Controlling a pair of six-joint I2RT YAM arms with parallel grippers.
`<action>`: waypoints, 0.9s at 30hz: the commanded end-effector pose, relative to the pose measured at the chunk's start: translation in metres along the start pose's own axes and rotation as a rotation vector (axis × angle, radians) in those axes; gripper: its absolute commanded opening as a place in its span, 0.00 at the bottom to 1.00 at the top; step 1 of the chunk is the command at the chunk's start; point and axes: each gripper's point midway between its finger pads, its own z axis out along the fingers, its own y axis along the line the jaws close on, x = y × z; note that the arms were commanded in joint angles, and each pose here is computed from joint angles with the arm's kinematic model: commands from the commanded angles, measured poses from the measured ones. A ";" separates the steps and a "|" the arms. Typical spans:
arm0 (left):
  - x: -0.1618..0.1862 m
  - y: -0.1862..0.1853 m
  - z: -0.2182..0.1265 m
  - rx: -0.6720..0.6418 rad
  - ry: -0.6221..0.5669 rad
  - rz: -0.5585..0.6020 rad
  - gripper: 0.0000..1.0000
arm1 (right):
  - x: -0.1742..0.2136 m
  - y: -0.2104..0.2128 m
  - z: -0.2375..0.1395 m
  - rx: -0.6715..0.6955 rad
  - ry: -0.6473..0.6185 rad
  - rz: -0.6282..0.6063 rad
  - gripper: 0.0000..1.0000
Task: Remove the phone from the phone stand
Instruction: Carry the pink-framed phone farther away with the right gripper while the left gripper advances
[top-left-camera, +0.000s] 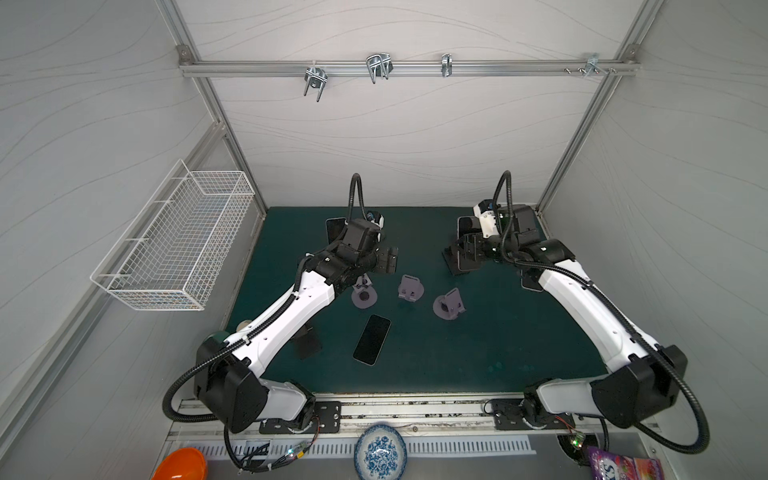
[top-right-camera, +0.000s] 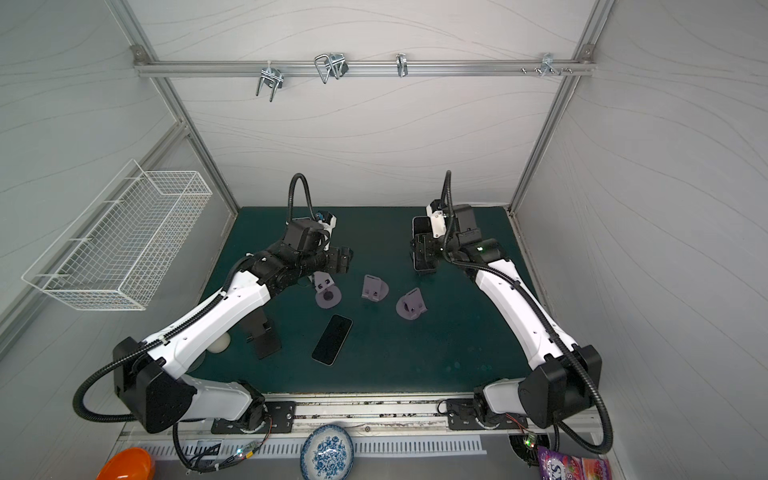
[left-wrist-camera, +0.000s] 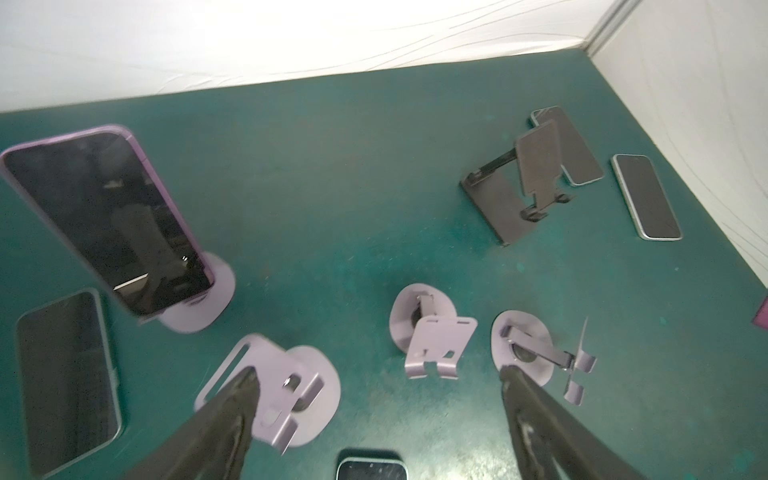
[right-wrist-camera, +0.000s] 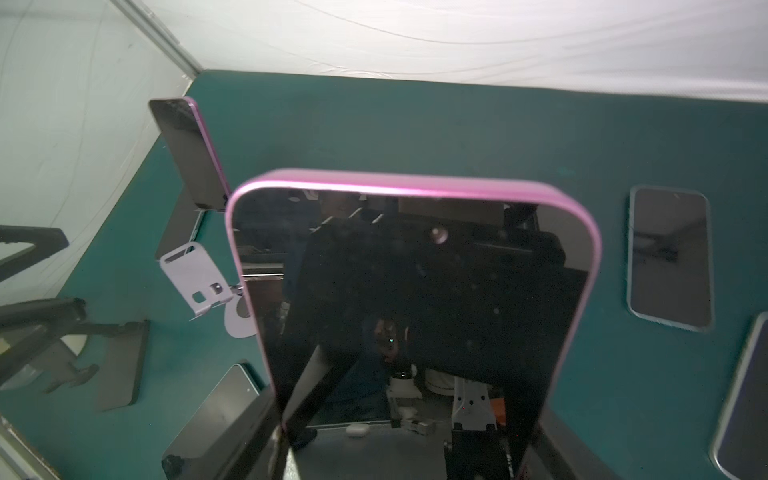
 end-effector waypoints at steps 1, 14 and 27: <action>-0.035 -0.019 -0.002 0.068 -0.089 0.027 0.92 | 0.006 -0.014 -0.021 0.011 -0.010 0.039 0.52; -0.054 -0.060 0.021 0.205 -0.108 0.136 0.92 | 0.065 -0.071 -0.040 0.163 0.083 0.079 0.52; -0.053 -0.096 0.030 0.403 -0.132 0.296 0.93 | 0.115 -0.108 -0.036 0.234 0.177 0.212 0.51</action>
